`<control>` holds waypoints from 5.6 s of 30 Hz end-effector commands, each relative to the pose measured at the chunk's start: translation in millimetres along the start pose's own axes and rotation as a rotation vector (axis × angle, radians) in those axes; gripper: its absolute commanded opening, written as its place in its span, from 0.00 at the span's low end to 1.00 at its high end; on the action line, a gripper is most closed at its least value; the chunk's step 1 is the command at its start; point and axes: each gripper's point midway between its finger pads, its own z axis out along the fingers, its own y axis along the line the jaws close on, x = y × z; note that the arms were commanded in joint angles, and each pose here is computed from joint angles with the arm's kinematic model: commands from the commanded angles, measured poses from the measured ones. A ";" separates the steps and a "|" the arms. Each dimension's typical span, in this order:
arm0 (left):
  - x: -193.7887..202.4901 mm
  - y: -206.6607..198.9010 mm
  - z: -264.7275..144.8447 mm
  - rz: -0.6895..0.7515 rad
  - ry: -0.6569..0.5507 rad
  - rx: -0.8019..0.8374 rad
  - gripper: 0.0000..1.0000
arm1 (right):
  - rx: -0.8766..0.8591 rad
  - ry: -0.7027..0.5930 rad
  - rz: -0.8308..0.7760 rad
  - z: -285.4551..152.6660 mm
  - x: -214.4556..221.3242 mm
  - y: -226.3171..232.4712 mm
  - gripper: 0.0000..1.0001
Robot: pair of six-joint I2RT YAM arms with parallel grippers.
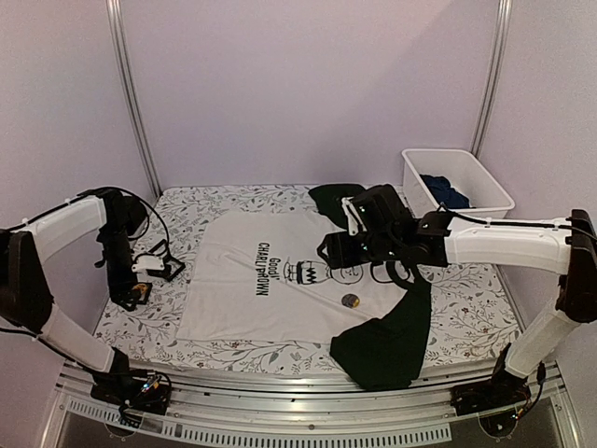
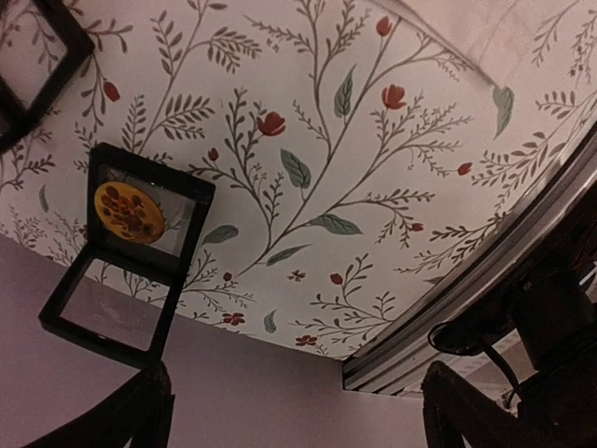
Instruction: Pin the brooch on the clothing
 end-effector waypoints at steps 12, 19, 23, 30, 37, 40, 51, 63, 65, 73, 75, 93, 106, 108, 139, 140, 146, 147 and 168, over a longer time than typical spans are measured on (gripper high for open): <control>-25.6 82.6 51.8 0.475 -0.161 -0.015 0.84 | -0.016 0.004 -0.164 23.0 6.9 -0.9 0.68; -32.1 98.9 69.2 0.452 -0.190 -0.022 0.84 | -0.031 0.016 -0.154 24.0 6.6 3.0 0.68; -24.1 88.4 85.3 0.462 -0.154 0.039 0.83 | -0.034 0.022 -0.150 27.0 7.7 3.9 0.67; -30.5 80.6 94.6 0.450 -0.196 -0.009 0.72 | -0.067 0.049 -0.163 35.3 11.8 11.1 0.67; -26.6 74.8 104.3 0.437 -0.175 -0.009 0.50 | -0.099 0.063 -0.171 37.2 15.1 16.3 0.67; -26.4 72.2 102.2 0.428 -0.181 0.005 0.43 | -0.098 0.074 -0.174 37.8 18.3 15.9 0.67; -28.6 73.9 74.0 0.391 -0.230 -0.012 0.34 | -0.095 0.092 -0.170 43.1 23.5 15.1 0.67; -47.3 53.0 -2.2 0.227 -0.411 0.003 0.34 | -0.266 -0.049 -0.252 -0.6 8.3 39.1 0.67; -63.9 29.1 -29.5 0.199 -0.492 0.037 0.34 | -0.383 -0.162 -0.359 -27.9 1.4 55.4 0.67; -136.8 -114.6 -119.2 0.471 -0.783 0.303 0.37 | -0.652 -0.535 -1.063 -122.6 -4.6 111.6 0.69; -146.9 -145.2 -132.8 0.570 -0.789 0.334 0.37 | -0.694 -0.519 -1.186 -126.6 4.3 123.7 0.68; -156.1 -259.8 -156.1 1.024 -0.668 0.498 0.37 | -0.704 -0.529 -1.754 -108.4 86.8 213.9 0.51; -164.9 -267.6 -150.8 1.054 -0.639 0.475 0.36 | -0.651 -0.460 -1.790 -66.9 88.7 226.6 0.26; -165.0 -268.1 -149.9 1.056 -0.634 0.475 0.36 | -0.653 -0.460 -1.780 -66.3 87.1 229.3 0.22; -174.4 -271.5 -164.0 1.061 -0.739 0.499 0.31 | -0.558 -0.615 -1.613 -63.1 61.1 239.9 0.17; -174.2 -271.8 -163.8 1.063 -0.739 0.503 0.31 | -0.551 -0.626 -1.601 -66.8 58.1 238.9 0.17; -176.5 -273.8 -167.1 1.064 -0.750 0.523 0.30 | -0.551 -0.618 -1.593 -67.9 60.8 236.0 0.18; -176.5 -274.4 -168.7 1.065 -0.755 0.526 0.30 | -0.552 -0.613 -1.604 -66.3 62.8 235.8 0.18; -182.3 -245.5 -185.5 0.970 -0.818 0.391 0.95 | -0.543 -0.487 -1.576 -56.6 64.1 225.8 0.00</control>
